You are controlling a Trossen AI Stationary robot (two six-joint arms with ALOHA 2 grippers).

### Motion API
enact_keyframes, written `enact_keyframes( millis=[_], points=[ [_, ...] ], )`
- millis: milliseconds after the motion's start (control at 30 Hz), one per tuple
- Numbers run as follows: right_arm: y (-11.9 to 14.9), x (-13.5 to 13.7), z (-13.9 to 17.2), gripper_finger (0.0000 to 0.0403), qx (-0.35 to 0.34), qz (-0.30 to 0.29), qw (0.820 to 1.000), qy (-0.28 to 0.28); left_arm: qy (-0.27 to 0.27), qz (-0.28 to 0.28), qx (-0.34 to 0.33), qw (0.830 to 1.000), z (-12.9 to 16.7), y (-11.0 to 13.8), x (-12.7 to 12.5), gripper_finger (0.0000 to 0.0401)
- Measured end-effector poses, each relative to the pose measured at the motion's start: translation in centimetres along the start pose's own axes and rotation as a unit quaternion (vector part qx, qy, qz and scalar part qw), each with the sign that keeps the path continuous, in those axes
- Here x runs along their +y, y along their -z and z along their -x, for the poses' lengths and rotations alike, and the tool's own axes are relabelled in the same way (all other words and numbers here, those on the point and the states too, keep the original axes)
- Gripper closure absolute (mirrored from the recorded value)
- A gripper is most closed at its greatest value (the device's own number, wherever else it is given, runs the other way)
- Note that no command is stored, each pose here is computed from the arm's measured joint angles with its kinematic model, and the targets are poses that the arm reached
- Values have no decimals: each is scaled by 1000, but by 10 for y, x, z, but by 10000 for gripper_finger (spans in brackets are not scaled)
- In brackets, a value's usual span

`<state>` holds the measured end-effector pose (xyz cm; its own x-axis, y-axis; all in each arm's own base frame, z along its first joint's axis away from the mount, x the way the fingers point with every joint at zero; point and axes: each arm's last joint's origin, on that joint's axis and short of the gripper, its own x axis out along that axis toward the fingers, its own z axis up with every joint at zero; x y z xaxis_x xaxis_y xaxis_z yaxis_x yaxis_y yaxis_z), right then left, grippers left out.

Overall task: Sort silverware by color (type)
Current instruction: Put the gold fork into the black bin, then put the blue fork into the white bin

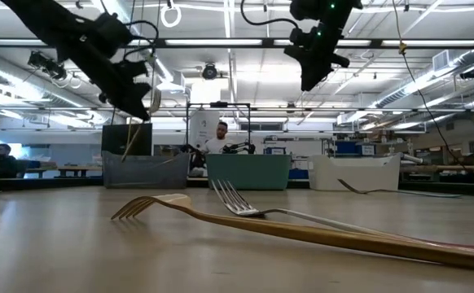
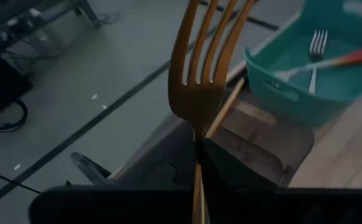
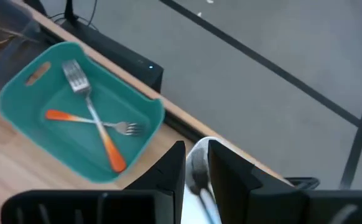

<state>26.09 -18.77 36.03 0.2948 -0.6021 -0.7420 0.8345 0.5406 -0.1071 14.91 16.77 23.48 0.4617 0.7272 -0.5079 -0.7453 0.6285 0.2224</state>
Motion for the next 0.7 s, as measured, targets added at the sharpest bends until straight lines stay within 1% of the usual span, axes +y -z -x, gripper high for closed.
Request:
enact_keyframes(
  millis=[100,233,367,467,567,700],
  points=[
    [-2,-8,-3,325,0,-3,1000,9,0,-7,17,1000,-12,4,-2,374],
    [-4,-20,-6,325,3,-7,1000,21,-7,-12,40,999,-22,9,-4,350],
    [-6,-29,-9,325,5,-18,999,30,-9,-11,49,999,-26,12,-3,320],
    [-7,-36,-11,325,6,-28,999,24,-10,-3,50,999,-26,11,-2,299],
    [-8,-43,-13,325,11,-35,999,7,-18,12,37,999,-23,-4,1,289],
    [-5,-50,-15,325,33,-47,998,-9,-32,20,-10,999,-15,-38,9,290]
  ],
)
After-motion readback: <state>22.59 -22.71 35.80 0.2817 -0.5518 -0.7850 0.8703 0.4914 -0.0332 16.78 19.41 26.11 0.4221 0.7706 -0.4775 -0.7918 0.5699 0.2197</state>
